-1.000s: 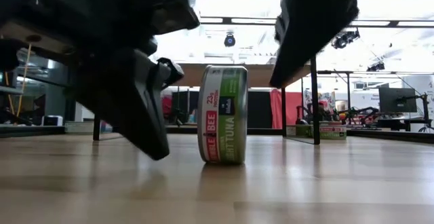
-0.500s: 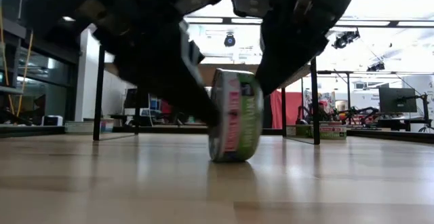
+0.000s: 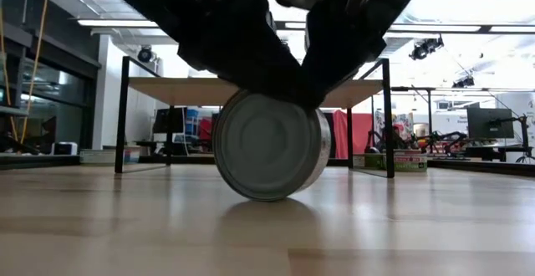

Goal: Stack canned seafood by type on shelf
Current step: Put the green white tuna can on the shelf

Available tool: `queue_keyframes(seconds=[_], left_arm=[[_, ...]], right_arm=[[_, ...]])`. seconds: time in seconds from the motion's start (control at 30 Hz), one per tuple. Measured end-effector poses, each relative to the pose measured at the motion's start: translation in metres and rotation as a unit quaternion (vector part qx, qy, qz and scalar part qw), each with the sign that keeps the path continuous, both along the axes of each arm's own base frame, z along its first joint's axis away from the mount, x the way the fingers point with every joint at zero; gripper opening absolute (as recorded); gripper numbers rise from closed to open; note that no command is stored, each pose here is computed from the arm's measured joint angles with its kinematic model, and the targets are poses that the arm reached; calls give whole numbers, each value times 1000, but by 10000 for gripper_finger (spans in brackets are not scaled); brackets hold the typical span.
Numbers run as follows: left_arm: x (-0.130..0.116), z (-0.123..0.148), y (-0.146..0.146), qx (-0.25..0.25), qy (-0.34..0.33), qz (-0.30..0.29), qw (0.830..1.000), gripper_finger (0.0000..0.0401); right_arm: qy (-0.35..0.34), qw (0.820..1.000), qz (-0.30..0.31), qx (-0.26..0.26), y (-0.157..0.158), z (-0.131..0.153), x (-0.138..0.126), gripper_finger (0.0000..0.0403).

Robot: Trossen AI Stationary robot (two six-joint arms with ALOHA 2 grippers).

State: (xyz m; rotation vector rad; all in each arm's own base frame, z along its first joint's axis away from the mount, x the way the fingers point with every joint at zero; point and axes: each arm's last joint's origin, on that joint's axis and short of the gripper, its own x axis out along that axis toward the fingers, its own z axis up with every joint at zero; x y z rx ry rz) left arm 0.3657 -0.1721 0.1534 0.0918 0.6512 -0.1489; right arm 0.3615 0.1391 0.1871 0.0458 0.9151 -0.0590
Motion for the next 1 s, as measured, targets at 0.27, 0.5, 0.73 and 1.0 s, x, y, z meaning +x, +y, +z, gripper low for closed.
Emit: queue_keyframes(seconds=[0.27, 0.5, 0.73, 1.0], left_arm=[[-47, 59, 19, 36, 95, -7, 995, 0], [-103, 115, 44, 55, 40, 94, 993, 0], [-143, 96, 56, -69, 7, 177, 982, 0], [-159, 82, 54, -104, -21, 210, 972, 0]], right_arm=[[-49, 996, -60, 41, -10, 49, -18, 0], [-181, 960, -17, 214, 12, 85, -9, 41], [-109, 975, 12, 194, 16, 71, -16, 168], [-36, 991, 62, 116, 21, 81, 2, 246]])
